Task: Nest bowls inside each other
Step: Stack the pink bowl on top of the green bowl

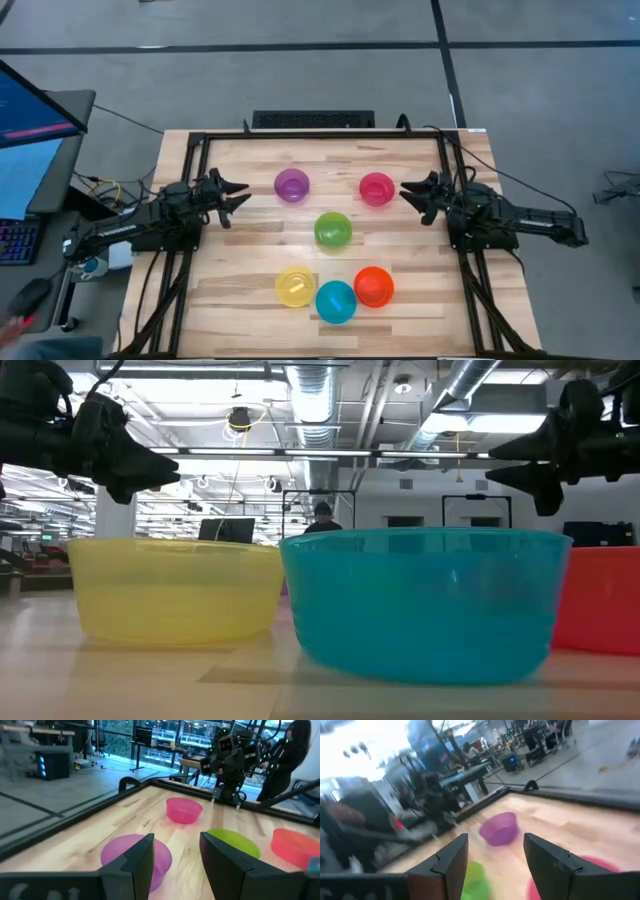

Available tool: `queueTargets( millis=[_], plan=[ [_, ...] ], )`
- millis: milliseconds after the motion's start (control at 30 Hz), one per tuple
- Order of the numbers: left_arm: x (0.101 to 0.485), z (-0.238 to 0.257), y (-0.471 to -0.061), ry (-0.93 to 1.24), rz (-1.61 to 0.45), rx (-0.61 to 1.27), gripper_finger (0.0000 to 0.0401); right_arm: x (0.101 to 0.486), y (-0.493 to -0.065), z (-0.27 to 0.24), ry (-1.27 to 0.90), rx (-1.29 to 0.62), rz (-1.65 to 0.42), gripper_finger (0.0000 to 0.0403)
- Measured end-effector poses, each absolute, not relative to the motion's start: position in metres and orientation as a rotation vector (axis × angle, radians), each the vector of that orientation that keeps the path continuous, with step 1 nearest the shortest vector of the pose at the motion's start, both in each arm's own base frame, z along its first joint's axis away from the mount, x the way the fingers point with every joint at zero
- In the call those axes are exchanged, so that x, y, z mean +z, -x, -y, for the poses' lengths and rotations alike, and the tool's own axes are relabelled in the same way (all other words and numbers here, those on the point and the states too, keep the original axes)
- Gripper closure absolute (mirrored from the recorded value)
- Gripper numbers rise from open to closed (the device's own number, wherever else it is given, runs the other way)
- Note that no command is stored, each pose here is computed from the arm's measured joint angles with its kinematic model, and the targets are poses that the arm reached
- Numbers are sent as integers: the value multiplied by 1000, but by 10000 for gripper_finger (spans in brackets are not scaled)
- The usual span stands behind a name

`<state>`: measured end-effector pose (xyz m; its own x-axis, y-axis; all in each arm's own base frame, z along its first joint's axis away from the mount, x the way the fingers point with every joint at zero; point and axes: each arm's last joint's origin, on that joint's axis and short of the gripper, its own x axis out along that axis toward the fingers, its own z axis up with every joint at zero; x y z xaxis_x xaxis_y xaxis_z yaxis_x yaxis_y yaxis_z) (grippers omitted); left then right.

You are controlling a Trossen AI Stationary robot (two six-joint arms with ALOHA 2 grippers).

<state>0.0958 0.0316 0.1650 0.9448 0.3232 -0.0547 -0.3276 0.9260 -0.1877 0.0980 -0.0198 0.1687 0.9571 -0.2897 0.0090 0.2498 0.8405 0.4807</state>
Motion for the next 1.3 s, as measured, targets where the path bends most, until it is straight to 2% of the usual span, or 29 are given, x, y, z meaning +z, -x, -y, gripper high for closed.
queueTargets(
  millis=[167,267,400,667,767,900,1033,1133,1233,1300],
  plan=[
    [165,-32,-96,197,-24,333,253,170,-98,20,-847,-262,148,187],
    [165,-32,-96,195,-25,332,253,171,-98,20,-963,-264,172,187],
    [165,-32,-96,194,-23,332,253,168,-96,26,-958,-438,231,187],
    [166,-32,-96,193,-16,330,253,168,-95,28,-940,-469,244,187],
    [166,-32,-96,198,-14,330,253,171,-94,29,-1003,-492,294,195],
    [166,-32,-96,233,-6,330,253,176,-94,29,-1042,-448,352,214],
    [166,-32,-96,237,-4,330,253,184,-93,29,-1018,-411,418,208],
    [166,-32,-96,234,-2,329,253,179,-95,31,-1011,-478,339,195],
    [166,-32,-96,240,0,332,253,177,-94,33,-1030,-621,100,191],
    [166,-32,-96,260,7,346,253,191,-93,35,-1022,-712,-15,190]
  ],
)
